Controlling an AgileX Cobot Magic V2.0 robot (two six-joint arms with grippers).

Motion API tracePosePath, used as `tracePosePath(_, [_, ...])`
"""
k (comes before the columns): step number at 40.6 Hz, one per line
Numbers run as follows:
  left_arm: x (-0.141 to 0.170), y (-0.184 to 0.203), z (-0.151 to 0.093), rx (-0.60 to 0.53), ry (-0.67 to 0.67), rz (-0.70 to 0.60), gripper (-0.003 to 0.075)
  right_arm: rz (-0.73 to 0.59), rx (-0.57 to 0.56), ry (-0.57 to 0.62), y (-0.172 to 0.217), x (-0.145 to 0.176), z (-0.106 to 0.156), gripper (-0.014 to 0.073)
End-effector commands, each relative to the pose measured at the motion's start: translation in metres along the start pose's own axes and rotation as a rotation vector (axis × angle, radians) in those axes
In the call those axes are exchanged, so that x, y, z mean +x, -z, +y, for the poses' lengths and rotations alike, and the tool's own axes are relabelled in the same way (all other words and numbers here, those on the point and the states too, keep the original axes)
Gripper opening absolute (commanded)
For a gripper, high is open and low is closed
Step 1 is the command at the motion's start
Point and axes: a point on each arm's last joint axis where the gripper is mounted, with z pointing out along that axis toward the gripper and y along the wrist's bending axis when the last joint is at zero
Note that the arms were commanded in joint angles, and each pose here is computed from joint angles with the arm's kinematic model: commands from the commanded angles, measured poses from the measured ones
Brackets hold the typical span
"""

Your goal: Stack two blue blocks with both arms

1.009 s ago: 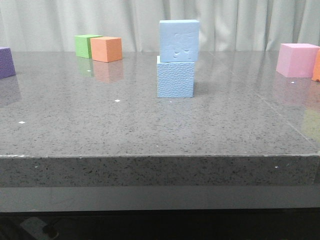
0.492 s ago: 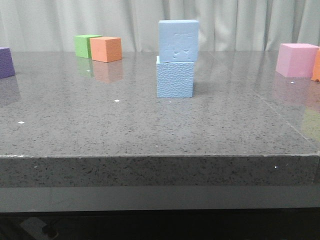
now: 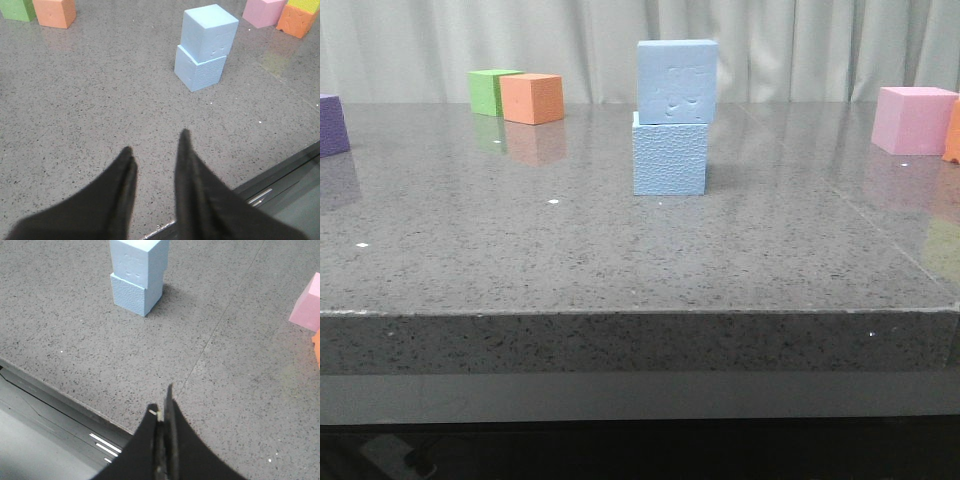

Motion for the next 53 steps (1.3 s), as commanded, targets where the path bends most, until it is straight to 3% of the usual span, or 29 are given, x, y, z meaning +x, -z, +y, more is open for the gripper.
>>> tracePosePath(1, [-0.015, 0.005, -0.001, 0.003, 0.007, -0.111, 0.0037, -0.098, 0.016, 0.006, 0.005, -0.013, -0.001, -0.0118])
tracePosePath(4, [-0.015, 0.005, -0.001, 0.003, 0.007, -0.115, -0.0022, -0.099, 0.016, 0.006, 0.005, -0.013, -0.001, -0.0120])
tracePosePath(30, [-0.010, 0.009, 0.000, 0.004, 0.016, -0.156, -0.0020, -0.098, 0.016, 0.006, 0.005, -0.013, -0.001, -0.0119])
tracePosePath(34, [0.004, 0.014, 0.008, -0.063, 0.044, -0.202, -0.0020, -0.097, 0.016, 0.006, 0.005, -0.013, -0.001, -0.0119])
tracePosePath(45, [0.075, 0.027, 0.032, -0.407, 0.017, -0.462, -0.0020, -0.097, 0.016, 0.006, 0.005, -0.013, -0.001, -0.0119])
tracePosePath(53, [0.128, 0.015, 0.036, -0.506, 0.015, -0.550, -0.0020, -0.097, 0.016, 0.006, 0.005, -0.013, -0.001, -0.0119])
